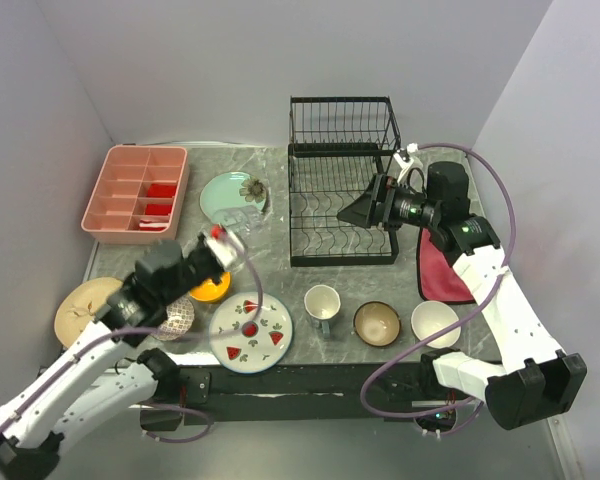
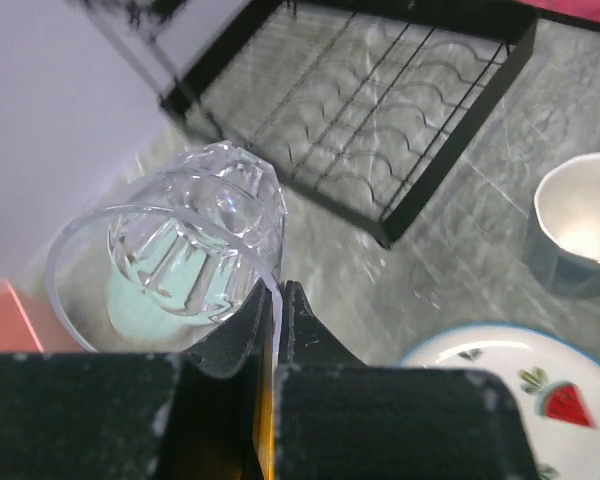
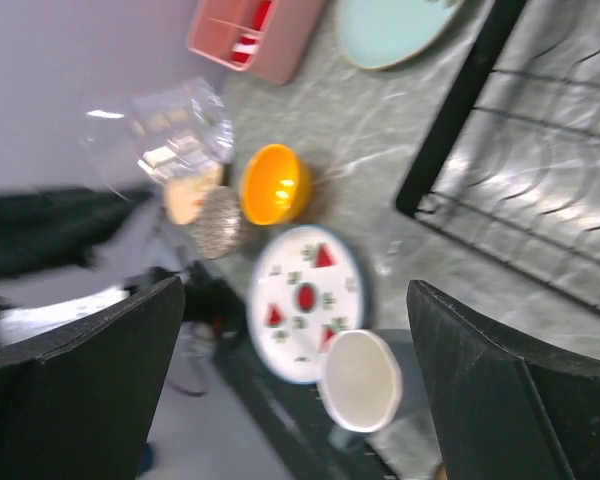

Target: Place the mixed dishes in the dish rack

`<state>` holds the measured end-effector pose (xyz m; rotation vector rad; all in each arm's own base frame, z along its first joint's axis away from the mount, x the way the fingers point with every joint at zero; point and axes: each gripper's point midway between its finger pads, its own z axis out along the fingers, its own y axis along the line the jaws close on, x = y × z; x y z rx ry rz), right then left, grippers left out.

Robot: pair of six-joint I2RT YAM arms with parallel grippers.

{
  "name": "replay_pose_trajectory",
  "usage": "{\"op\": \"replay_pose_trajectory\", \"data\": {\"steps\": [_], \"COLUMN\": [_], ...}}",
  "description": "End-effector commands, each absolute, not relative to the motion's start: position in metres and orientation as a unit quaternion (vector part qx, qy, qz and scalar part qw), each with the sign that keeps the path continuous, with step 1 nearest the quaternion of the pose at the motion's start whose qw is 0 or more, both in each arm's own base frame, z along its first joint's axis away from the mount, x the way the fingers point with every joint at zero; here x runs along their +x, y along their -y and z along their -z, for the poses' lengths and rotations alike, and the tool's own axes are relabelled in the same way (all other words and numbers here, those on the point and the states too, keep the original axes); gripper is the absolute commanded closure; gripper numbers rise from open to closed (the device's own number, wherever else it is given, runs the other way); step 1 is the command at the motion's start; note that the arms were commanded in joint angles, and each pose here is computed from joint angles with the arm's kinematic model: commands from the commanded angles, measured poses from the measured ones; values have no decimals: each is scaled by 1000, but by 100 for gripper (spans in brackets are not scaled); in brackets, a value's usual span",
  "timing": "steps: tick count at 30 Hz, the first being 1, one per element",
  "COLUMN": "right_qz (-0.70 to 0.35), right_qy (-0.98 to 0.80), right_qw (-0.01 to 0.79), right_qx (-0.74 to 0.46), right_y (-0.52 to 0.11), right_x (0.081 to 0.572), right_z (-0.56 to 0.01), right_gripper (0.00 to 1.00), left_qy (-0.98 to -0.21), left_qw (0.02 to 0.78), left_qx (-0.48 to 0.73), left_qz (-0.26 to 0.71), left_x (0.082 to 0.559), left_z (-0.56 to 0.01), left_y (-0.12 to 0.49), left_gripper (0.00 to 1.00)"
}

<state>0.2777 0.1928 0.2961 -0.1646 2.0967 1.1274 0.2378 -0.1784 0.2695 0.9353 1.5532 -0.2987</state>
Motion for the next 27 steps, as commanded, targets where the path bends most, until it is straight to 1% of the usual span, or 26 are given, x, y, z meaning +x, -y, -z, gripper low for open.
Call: {"op": "replay_pose_trajectory", "data": {"steps": [1,2,3,4,5,6,7,8,10,12,16,19,20,24,27], "right_qz": [-504,-507,-513,-528,-540,-552,-568,-579,-597,-611,-629,-642,-649,-654,-654], "right_qy": [-793,-794,-797,-793,-785,-784,-780,-772,-771,-763,-758,-747,-741,-737,-738], "right_qw": [341,335,320,305,304,285,262,262,217,202,156,149,149,136,130], "right_qx": [-25,-19,1,-1,-4,8,6,6,44,56,74,87,85,99,107], "right_y": [-204,-205,-206,-209,-212,-214,-218,-219,-220,-222,-227,-230,-232,-238,-244], "right_x": [275,277,283,281,284,286,281,285,287,290,285,288,289,297,305], "right_z": [-327,-327,-324,-326,-331,-329,-325,-326,-309,-303,-279,-277,-282,-283,-287], "right_gripper": [0,0,0,0,0,0,0,0,0,0,0,0,0,0,0], "left_qy": [-547,-540,-497,-491,-483,-449,-436,-423,-424,-436,-429,-412,-411,-401,-422], "left_qw": [736,746,780,778,782,800,801,804,796,781,759,744,730,723,710], "left_qx": [397,388,380,387,386,380,390,397,410,418,453,487,504,513,507], "left_qz": [26,1,-36,-66,-87,-119,-126,-132,-136,-156,-187,-196,-207,-232,-247], "left_x": [246,242,243,243,238,240,238,238,242,248,255,256,258,264,275], "left_z": [-306,-306,-326,-311,-310,-322,-317,-320,-316,-307,-300,-295,-285,-279,-273], "left_y": [190,193,194,196,201,206,211,215,225,229,239,251,257,266,271], "left_gripper": [99,99,99,99,99,99,99,99,99,99,99,99,99,99,99]}}
